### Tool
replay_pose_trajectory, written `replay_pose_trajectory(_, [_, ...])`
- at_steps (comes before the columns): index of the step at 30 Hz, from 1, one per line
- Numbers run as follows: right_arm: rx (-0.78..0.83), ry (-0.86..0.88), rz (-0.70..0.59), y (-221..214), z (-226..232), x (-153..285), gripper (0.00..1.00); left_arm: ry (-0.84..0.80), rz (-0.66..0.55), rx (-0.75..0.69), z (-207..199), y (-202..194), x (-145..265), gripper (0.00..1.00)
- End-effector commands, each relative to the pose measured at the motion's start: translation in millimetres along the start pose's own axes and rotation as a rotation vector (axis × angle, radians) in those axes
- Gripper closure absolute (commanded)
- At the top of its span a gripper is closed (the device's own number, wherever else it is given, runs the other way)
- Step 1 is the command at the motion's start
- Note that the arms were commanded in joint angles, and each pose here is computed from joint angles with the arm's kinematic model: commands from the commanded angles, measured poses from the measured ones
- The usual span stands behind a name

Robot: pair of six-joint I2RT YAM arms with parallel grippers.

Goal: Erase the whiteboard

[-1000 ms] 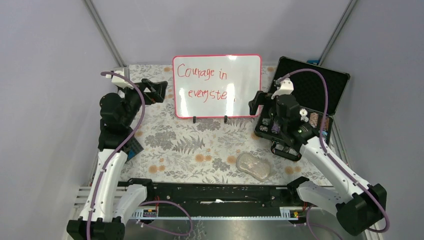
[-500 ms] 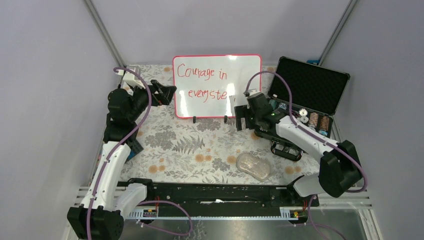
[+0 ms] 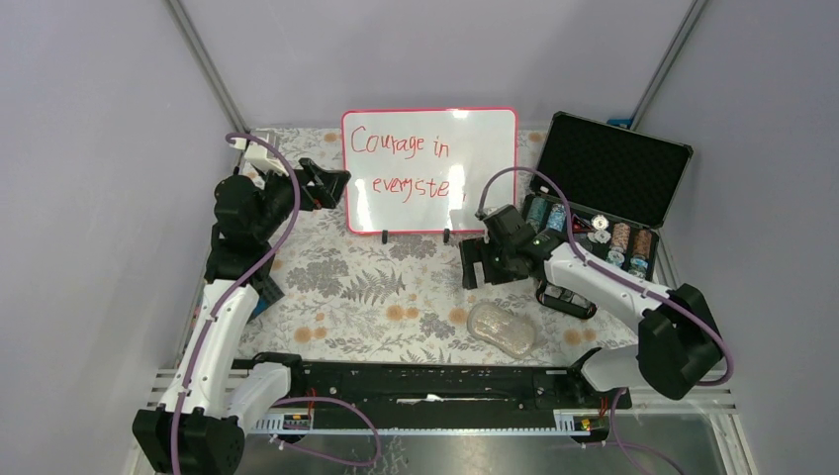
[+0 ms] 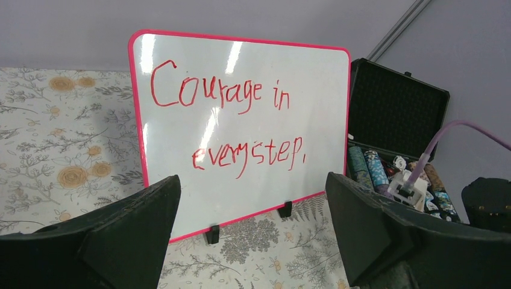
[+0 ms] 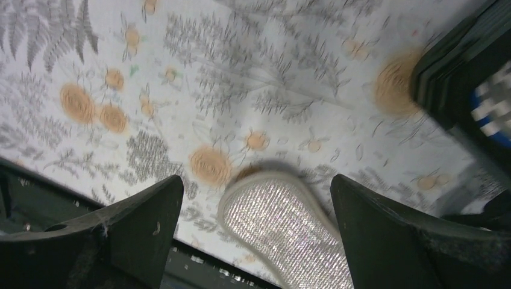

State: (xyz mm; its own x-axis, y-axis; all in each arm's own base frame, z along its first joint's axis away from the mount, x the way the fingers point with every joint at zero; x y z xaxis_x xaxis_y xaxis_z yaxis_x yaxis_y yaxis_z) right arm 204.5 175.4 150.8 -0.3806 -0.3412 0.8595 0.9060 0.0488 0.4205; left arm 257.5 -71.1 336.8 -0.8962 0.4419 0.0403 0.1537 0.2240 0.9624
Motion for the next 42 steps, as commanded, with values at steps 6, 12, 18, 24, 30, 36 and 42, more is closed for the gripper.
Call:
replay_pose_trajectory(6, [0.002, -0.04, 0.212, -70, 5, 21, 0.01, -0.025, -0.022, 0.009, -4, 4, -3, 0.01])
replay_pose_trajectory(12, [0.093, -0.155, 0.247, -85, 14, 9, 0.04, -0.029, -0.029, 0.002, -7, 6, -2, 0.01])
replay_pose_trajectory(18, [0.147, -0.165, 0.244, -93, 18, -14, 0.16, -0.022, -0.01, 0.007, -6, 3, -2, 0.01])
replay_pose_trajectory(24, [0.179, -0.118, 0.207, -85, 36, -38, 0.26, -0.009, -0.012, 0.004, -5, 3, -1, 0.01])
replay_pose_trajectory(30, [0.23, -0.089, 0.018, -41, 67, -57, 0.28, -0.002, -0.012, 0.003, -4, 2, 0, 0.01])
replay_pose_trajectory(36, [0.275, -0.056, -0.126, 10, 108, -63, 0.22, 0.018, -0.005, -0.004, -2, 1, -1, 0.01])
replay_pose_trajectory(42, [0.375, -0.074, -0.116, 15, 99, -59, 0.04, 0.009, 0.001, -0.004, -2, 1, -1, 0.01])
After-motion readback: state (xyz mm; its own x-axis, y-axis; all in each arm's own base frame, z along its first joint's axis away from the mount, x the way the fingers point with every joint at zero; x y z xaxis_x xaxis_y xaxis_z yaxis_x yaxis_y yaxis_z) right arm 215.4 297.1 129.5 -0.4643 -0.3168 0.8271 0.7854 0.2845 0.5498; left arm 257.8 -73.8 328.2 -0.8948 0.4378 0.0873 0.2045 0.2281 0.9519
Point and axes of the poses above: each gripper's point midway between its finger pads, its own x axis back along the fingers, its own z axis along the line the jaws close on, y = z × x, the point moved 8 cm from there along x, back along the fingers, and after that the axes turned 7 degrees about -x, right-handed, at the moved point
